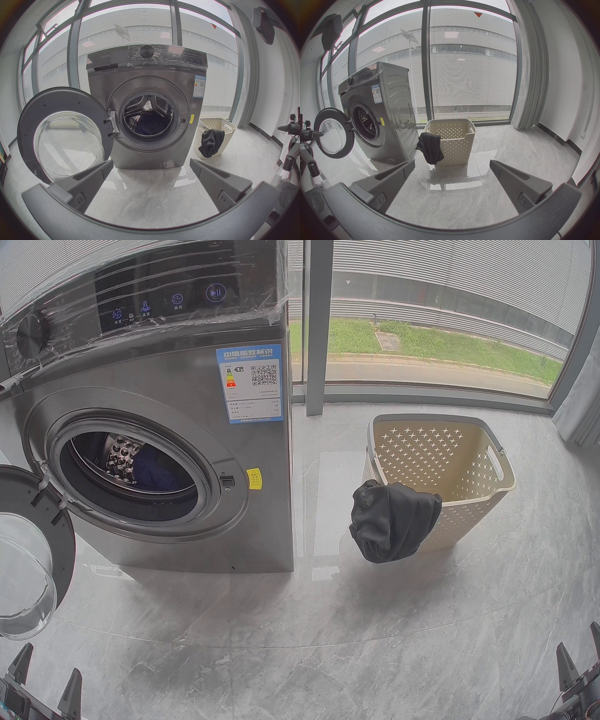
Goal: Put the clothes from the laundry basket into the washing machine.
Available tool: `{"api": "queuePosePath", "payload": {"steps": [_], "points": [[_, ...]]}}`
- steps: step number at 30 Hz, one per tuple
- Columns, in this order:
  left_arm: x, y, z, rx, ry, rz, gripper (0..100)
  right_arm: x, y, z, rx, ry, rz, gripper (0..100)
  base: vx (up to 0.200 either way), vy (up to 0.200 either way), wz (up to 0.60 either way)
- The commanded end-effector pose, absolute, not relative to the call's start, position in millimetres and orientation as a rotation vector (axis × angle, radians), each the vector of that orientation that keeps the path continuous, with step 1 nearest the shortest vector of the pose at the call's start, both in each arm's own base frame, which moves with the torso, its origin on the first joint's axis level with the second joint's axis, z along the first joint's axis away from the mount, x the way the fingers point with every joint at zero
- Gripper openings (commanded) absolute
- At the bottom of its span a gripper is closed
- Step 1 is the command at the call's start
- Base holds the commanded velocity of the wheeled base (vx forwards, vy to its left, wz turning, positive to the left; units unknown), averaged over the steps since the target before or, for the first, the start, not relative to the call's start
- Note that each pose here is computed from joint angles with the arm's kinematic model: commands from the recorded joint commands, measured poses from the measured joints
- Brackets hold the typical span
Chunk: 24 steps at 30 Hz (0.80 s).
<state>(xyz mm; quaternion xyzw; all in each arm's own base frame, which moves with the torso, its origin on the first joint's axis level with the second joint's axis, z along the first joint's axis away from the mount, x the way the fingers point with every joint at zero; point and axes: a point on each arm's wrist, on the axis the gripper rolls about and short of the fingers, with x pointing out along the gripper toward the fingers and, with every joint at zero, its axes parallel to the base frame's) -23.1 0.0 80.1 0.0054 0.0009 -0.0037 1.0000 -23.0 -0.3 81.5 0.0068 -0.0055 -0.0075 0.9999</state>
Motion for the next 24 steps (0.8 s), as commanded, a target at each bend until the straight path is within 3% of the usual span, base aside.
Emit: {"api": "queuePosePath", "payload": {"steps": [1, 15, 24], "points": [[-22.8, 0.0, 75.3, 0.011, 0.006, -0.008, 100, -22.2, -0.3, 76.4, 0.014, 0.0, -0.015, 100, 0.0, -0.2, 0.0], [-22.8, 0.0, 75.3, 0.011, 0.006, -0.008, 100, -22.2, -0.3, 76.4, 0.014, 0.0, -0.015, 100, 0.0, -0.2, 0.0], [-22.8, 0.0, 75.3, 0.005, 0.006, -0.008, 100, -22.3, -0.3, 76.4, 0.014, -0.002, -0.015, 100, 0.0, 0.0, 0.0]]}}
